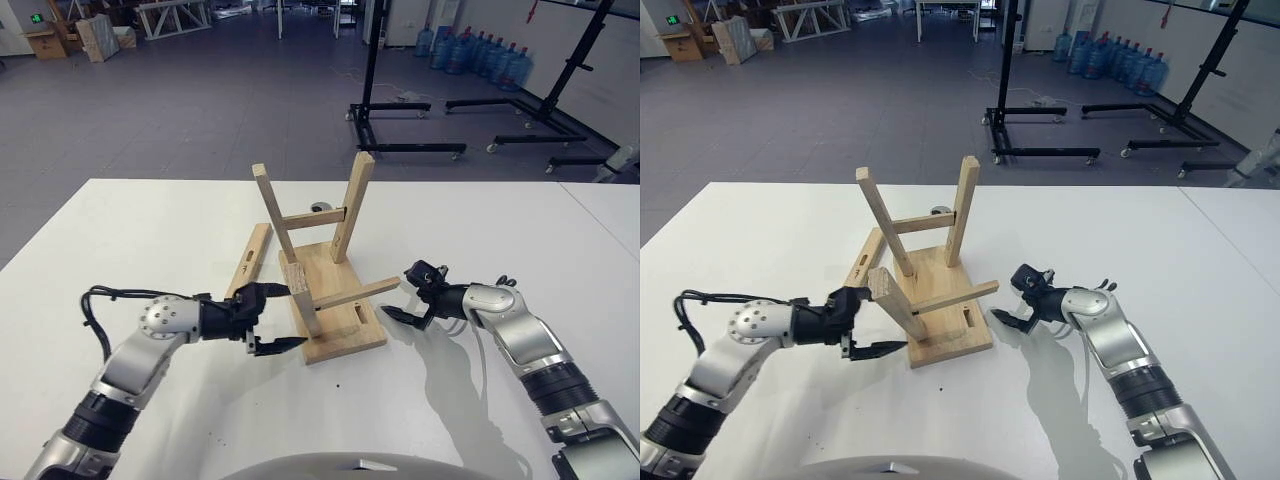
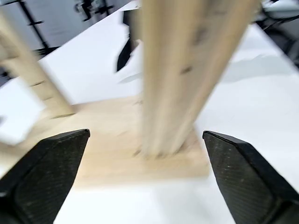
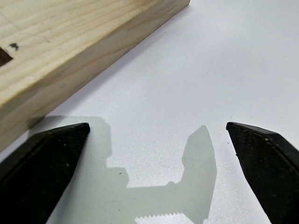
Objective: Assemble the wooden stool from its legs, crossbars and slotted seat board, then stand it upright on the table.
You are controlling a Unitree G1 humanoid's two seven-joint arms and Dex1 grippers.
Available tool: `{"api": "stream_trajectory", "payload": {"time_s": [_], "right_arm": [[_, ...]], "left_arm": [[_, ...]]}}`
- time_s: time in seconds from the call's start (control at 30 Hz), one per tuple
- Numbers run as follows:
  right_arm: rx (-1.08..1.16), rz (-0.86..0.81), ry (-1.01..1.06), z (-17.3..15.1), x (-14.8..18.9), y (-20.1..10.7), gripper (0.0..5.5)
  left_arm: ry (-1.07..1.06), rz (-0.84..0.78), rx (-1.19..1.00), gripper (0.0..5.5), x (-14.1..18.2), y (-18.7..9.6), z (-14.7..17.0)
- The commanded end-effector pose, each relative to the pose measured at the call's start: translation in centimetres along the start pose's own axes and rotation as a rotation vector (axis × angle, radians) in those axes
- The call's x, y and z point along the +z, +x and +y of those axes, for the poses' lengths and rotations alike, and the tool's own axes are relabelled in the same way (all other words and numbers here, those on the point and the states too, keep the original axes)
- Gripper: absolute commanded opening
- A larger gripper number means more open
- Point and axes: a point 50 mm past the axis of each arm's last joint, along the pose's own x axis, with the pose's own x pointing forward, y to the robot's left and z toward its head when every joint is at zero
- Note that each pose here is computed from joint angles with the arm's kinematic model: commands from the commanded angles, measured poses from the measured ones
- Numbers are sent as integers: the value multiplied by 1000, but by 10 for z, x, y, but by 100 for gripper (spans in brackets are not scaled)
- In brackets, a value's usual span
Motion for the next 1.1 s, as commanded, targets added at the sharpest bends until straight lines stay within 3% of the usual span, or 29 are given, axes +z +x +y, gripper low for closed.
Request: {"api": "stream_trajectory", "payload": {"time_s": [0.03, 0.13, 0.27, 0.5, 0.8, 1.1], "right_arm": [[106, 66, 15, 18, -14, -3, 540], [189, 67, 9, 26, -15, -14, 540], [215, 93, 2, 27, -18, -21, 540], [207, 42, 32, 43, -7, 0, 540], [226, 15, 19, 50, 3, 6, 540], [64, 44, 57, 12, -7, -6, 540]], "left_arm": [[20, 92, 137, 476, 10, -49, 18], [-54, 101, 278, 476, 12, -79, 28], [-129, 67, 412, 476, 12, -87, 35], [-182, 132, 431, 476, -14, -58, 22], [-220, 229, 547, 476, -43, -64, 25], [-434, 122, 651, 476, -27, -7, 45]]}}
